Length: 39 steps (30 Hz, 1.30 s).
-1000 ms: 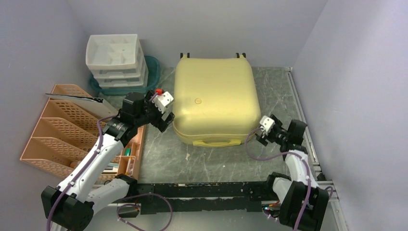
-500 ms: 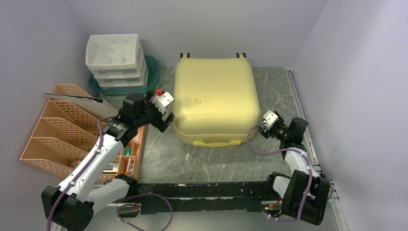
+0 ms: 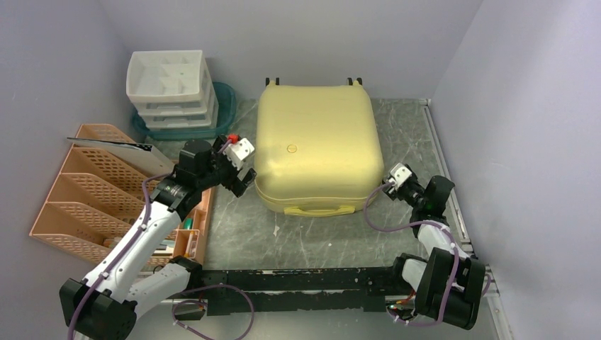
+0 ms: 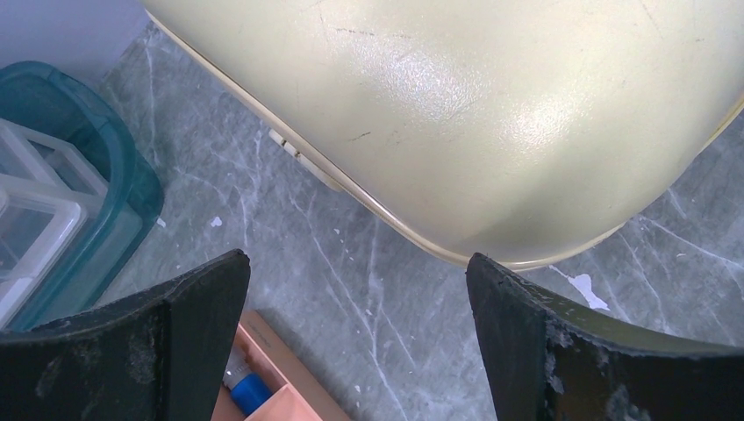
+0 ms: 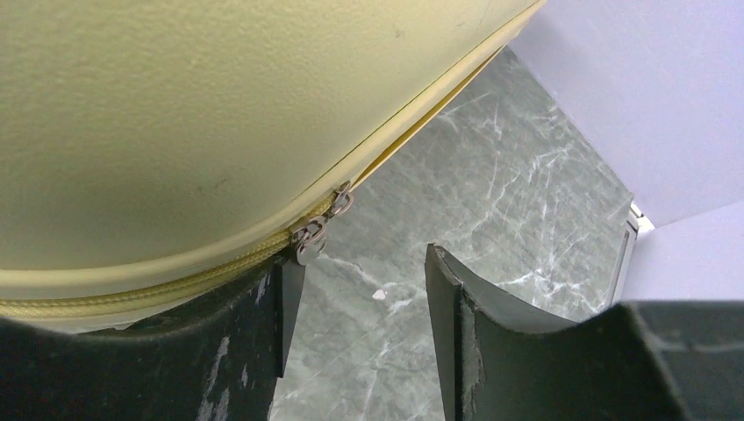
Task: Open, take out, and arrange the luggage
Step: Unzip the luggage at the center of the board.
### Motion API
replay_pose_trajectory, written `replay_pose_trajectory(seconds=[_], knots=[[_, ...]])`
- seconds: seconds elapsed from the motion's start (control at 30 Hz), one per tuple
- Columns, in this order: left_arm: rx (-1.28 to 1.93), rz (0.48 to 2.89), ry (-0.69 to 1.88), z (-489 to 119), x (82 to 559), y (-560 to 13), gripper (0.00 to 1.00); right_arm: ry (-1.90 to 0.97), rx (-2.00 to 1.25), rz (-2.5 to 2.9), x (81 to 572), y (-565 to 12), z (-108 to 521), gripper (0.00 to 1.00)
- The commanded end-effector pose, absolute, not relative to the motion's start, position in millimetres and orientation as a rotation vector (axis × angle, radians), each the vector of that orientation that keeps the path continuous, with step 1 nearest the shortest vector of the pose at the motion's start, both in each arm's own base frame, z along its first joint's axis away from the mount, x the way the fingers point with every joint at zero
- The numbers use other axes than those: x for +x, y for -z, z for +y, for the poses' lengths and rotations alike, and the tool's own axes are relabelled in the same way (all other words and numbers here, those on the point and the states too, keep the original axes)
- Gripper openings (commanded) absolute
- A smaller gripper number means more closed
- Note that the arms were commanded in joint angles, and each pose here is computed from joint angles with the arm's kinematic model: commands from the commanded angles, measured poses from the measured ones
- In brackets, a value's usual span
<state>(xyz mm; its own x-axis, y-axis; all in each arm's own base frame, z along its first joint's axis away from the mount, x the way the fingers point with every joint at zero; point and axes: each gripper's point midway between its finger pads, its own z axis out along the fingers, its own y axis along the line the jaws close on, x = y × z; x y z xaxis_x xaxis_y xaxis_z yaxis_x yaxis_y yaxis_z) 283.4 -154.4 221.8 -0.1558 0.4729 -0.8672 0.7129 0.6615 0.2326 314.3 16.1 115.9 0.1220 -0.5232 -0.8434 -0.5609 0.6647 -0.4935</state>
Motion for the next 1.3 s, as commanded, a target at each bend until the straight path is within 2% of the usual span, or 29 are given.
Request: replay_pose_trajectory(seconds=[0.0, 0.3, 0.47, 0.57, 0.63, 0.7, 0.9, 1.03, 1.27], knots=[[0.937, 1.750, 0.289, -158, 284, -233, 0.99, -0.033, -0.970, 1.412, 321, -139, 24, 0.57], [0.942, 1.749, 0.295, -159, 283, -232, 0.99, -0.163, -1.059, 1.413, 311, -126, 40, 0.50], [0.944, 1.750, 0.296, -159, 283, -232, 0.99, -0.217, -1.087, 1.434, 312, -123, 43, 0.32], [0.947, 1.752, 0.300, -160, 283, -231, 0.99, -0.229, -1.091, 1.439, 314, -123, 43, 0.26], [0.948, 1.753, 0.302, -160, 282, -230, 0.99, -0.231, -1.096, 1.437, 313, -123, 43, 0.16], [0.951, 1.751, 0.303, -160, 282, -231, 0.99, -0.221, -1.109, 1.437, 312, -123, 43, 0.00], [1.009, 1.717, 0.328, -166, 277, -240, 0.99, -0.162, -1.290, 1.476, 293, -111, 38, 0.00], [1.008, 1.720, 0.329, -169, 280, -242, 0.99, -0.240, -1.431, 1.583, 261, -90, 38, 0.00], [0.943, 1.806, 0.283, -169, 296, -218, 0.99, -0.289, -1.537, 1.661, 229, -75, 36, 0.00]])
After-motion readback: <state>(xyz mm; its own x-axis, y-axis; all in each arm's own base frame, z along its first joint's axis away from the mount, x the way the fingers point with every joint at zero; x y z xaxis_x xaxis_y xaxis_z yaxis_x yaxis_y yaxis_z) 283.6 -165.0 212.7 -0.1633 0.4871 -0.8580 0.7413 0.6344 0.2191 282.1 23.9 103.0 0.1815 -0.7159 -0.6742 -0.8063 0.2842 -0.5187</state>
